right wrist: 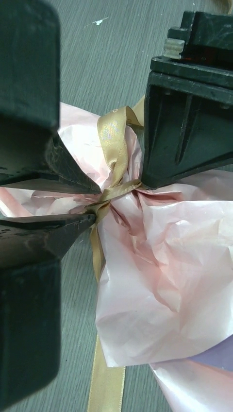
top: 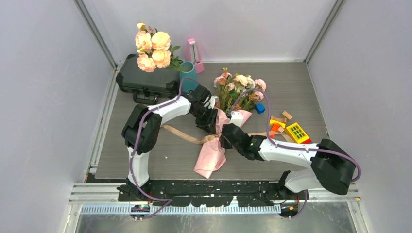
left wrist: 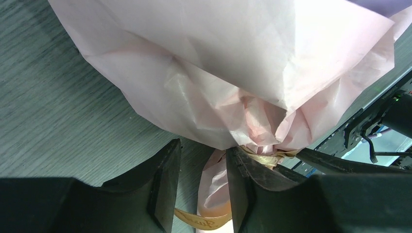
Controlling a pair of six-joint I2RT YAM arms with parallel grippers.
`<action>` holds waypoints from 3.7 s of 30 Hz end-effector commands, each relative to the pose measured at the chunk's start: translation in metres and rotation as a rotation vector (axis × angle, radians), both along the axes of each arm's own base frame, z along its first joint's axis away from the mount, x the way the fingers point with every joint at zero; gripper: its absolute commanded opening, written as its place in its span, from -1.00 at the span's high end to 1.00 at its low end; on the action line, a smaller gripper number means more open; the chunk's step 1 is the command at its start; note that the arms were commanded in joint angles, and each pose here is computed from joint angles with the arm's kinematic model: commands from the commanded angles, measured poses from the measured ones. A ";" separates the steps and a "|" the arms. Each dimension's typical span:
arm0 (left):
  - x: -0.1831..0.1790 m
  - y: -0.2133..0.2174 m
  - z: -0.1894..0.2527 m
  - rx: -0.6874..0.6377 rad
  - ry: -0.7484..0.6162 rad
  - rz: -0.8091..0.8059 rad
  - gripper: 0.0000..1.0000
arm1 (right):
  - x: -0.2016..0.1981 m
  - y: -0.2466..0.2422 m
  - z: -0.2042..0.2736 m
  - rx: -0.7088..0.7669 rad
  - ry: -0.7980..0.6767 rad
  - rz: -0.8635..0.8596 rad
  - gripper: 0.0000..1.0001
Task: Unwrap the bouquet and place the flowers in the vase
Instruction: Untie the ribbon from the wrapping paper.
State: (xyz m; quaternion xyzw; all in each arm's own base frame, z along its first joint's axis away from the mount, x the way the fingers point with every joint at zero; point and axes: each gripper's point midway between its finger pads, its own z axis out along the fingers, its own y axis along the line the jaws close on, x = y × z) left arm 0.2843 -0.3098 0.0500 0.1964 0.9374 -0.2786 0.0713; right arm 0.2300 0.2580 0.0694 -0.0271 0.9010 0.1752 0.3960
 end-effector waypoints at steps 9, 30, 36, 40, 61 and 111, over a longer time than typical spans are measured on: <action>0.014 -0.009 0.015 -0.041 -0.048 0.002 0.19 | 0.014 0.006 0.014 -0.003 -0.045 -0.028 0.74; 0.017 -0.002 0.003 0.016 -0.051 0.007 0.22 | -0.006 -0.009 0.009 0.075 -0.017 -0.046 0.94; 0.017 -0.002 0.002 0.017 -0.052 0.009 0.22 | -0.011 -0.013 0.000 0.084 0.005 -0.052 0.94; 0.017 -0.002 0.002 0.018 -0.051 0.008 0.22 | -0.013 -0.015 -0.001 0.087 0.003 -0.054 0.93; 0.017 -0.001 0.002 0.021 -0.052 0.006 0.22 | -0.030 -0.027 -0.007 0.128 0.031 -0.046 0.91; 0.016 -0.004 0.007 0.001 -0.050 0.006 0.22 | 0.013 0.000 0.019 -0.029 0.050 0.141 0.57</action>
